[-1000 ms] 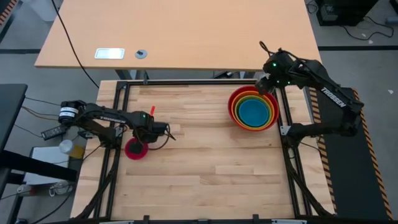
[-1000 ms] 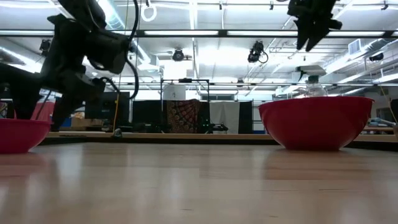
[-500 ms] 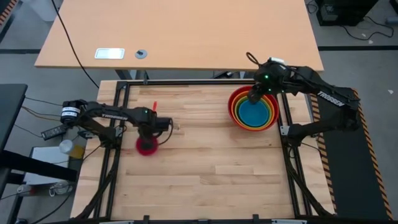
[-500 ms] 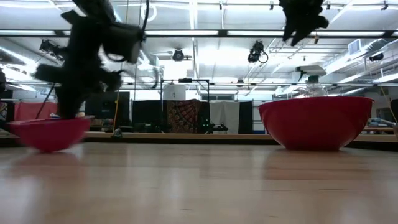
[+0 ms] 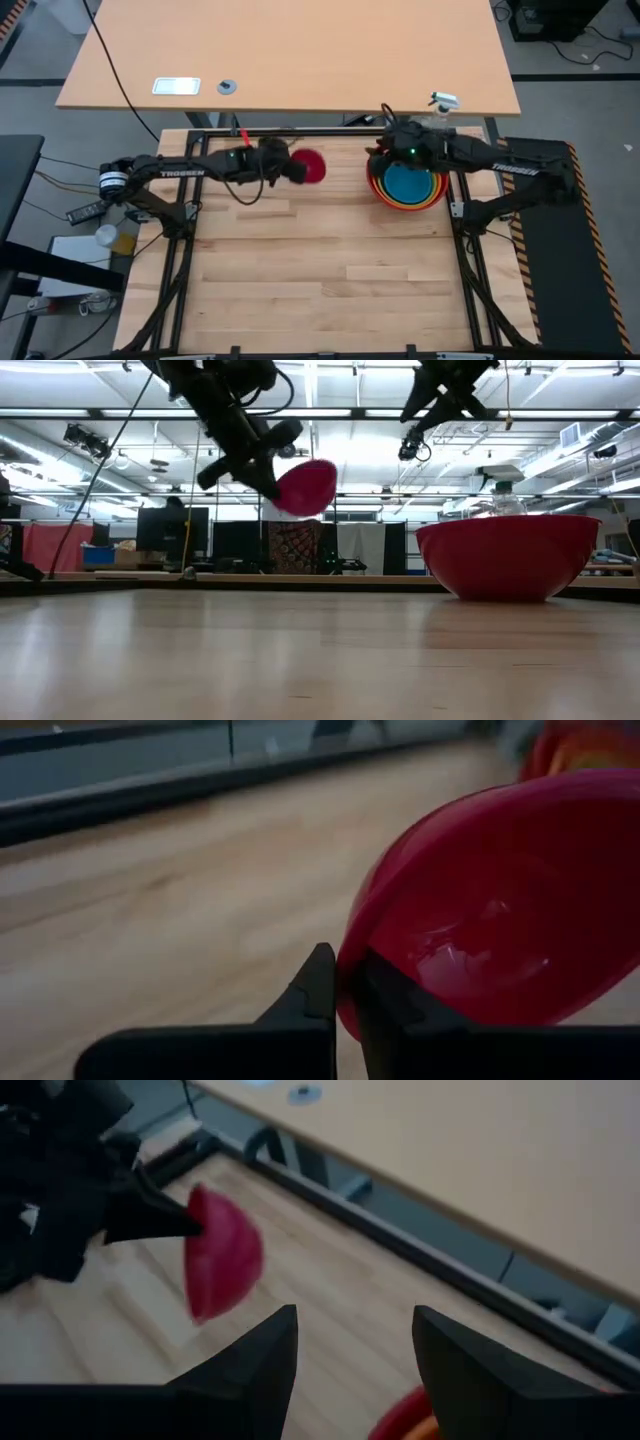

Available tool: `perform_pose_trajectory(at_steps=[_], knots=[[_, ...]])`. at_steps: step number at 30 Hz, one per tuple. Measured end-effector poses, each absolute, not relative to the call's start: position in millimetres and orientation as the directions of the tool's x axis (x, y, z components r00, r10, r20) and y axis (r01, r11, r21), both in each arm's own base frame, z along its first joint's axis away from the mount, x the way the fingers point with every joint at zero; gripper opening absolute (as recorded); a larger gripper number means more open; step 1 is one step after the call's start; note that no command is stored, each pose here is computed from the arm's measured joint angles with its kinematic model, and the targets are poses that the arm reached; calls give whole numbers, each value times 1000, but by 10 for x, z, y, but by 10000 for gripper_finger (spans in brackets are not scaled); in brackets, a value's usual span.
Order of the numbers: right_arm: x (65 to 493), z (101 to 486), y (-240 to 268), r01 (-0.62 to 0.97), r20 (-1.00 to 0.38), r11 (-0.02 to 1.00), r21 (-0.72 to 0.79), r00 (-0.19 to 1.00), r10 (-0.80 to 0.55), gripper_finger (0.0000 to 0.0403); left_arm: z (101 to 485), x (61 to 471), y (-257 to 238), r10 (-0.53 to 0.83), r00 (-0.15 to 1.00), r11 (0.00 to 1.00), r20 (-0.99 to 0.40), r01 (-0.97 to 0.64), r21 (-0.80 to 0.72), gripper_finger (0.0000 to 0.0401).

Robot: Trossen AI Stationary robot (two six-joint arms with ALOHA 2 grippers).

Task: Nest bowls inside each other
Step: Stack the red bowl on the blue bowl

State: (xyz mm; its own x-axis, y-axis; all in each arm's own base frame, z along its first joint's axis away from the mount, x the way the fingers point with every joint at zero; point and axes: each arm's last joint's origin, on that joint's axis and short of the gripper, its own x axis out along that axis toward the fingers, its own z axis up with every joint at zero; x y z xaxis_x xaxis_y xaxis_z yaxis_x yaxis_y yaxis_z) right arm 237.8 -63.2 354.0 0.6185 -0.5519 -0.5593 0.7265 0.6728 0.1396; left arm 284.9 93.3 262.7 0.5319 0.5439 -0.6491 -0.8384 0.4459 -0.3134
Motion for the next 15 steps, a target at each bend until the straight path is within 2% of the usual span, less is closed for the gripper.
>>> perform_pose_trajectory(at_steps=[5, 11, 15], knots=[[2506, 3512, -458, 733, -446, 676, 76, 631, -635, 205, 2646, 2961, 1055, 631, 551, 345, -546, -830, -439, 18], [2822, 3431, -340, 673, -337, 719, -173, 645, -686, 205, 2630, 3154, 1016, 680, 590, 323, -435, -774, -545, 18], [2978, 3370, -346, 653, -320, 720, -236, 647, -692, 205, 2693, 3213, 939, 713, 587, 328, -384, -763, -557, 18]])
